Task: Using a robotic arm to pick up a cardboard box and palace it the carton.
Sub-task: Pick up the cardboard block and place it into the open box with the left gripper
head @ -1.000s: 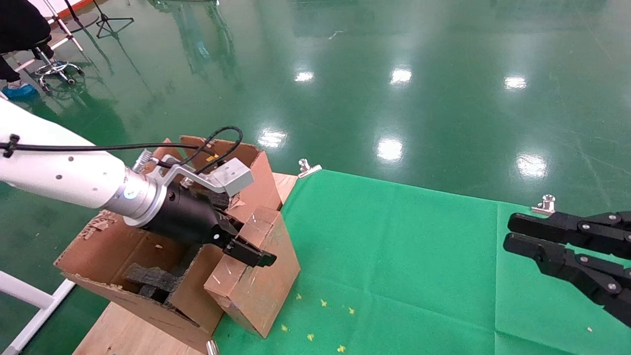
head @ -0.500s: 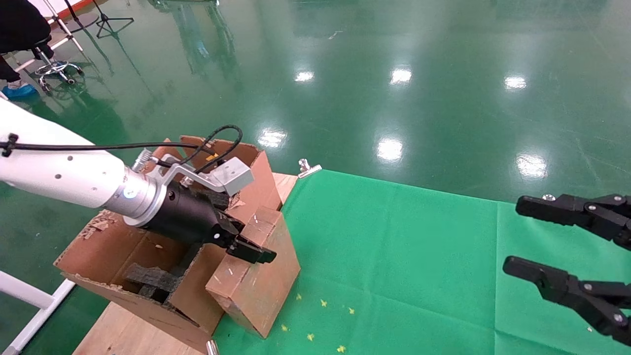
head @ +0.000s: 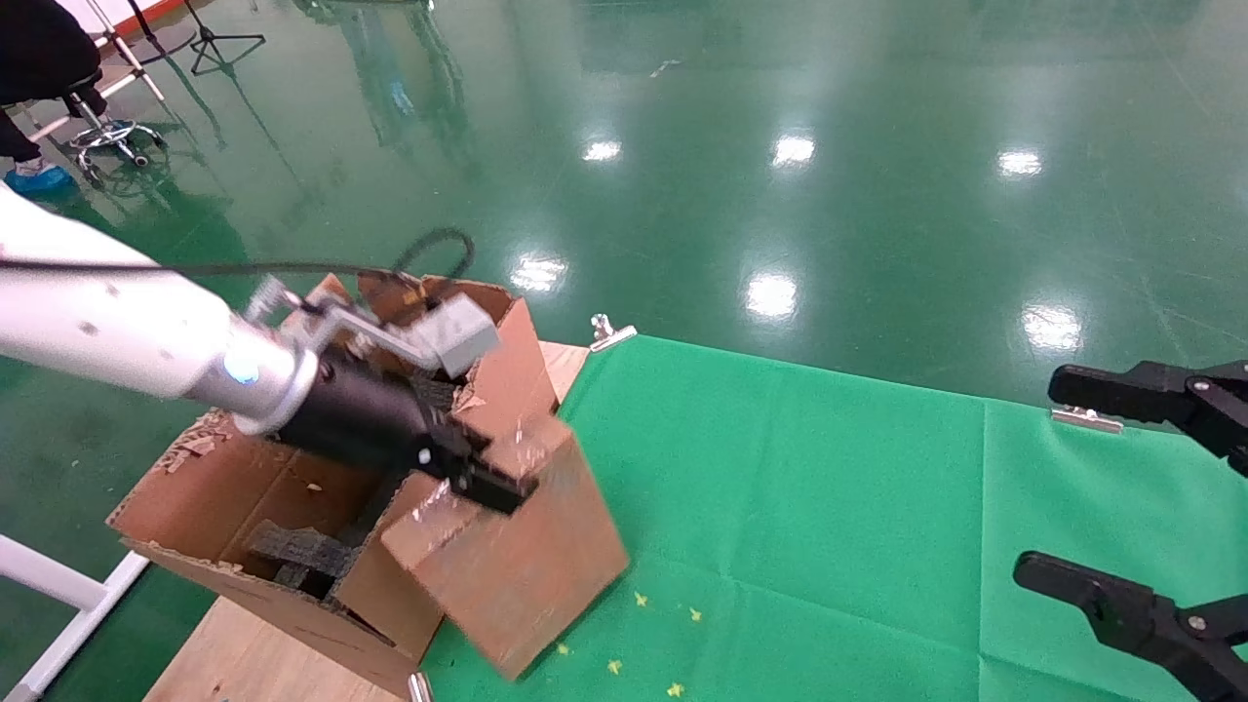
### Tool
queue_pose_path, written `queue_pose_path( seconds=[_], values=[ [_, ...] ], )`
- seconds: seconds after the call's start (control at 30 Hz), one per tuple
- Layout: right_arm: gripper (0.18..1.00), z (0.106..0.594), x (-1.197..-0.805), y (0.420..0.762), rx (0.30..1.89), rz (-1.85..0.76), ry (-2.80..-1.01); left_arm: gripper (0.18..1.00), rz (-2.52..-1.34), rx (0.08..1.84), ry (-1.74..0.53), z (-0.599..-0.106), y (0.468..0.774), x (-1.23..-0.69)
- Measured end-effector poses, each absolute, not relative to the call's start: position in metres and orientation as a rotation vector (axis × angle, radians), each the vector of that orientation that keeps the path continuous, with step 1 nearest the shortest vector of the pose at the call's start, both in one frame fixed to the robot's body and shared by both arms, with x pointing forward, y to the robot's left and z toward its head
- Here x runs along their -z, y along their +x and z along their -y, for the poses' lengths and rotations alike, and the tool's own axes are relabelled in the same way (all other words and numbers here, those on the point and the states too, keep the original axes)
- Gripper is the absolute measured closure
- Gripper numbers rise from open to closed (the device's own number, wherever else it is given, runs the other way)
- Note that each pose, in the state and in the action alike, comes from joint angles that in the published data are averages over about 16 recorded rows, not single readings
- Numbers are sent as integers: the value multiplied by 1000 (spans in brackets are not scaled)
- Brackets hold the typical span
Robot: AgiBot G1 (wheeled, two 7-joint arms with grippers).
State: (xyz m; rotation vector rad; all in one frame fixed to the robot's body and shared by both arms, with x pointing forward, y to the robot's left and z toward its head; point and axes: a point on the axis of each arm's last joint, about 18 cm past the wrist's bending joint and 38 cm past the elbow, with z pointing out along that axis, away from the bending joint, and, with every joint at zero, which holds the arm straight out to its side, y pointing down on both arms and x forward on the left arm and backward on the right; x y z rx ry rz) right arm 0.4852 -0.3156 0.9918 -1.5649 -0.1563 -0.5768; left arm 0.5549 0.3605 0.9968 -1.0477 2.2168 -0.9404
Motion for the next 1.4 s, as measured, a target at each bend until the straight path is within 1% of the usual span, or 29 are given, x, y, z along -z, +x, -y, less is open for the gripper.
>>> queue_pose_path(
  seconds=[0.1,0.17,0.3,0.5,0.67,0.83,1.03,1.4],
  values=[
    [318,316,-992,485,577,156,-1565,719,-2181,985,-1000,-365,547,-1017],
    [282,316,-992,485,577,156,-1565,734,-2147,1012,-966,-370,540,-1034],
    [242,316,-992,485,577,156,-1565,765,-2058,1053,-902,-384,523,-1069],
    [199,316,-992,485,577,156,-1565,768,-1918,1037,-860,-418,498,-1109],
    [184,316,-992,485,577,156,-1565,769,-1832,965,-898,-455,488,-1120],
    [178,316,-992,485,577,156,-1565,770,-1790,883,-972,-493,494,-1109],
    [178,316,-992,485,577,156,-1565,771,-1775,794,-1073,-535,514,-1079],
    [178,316,-992,485,577,156,-1565,772,-1736,717,-1245,-586,550,-1022]
  ],
)
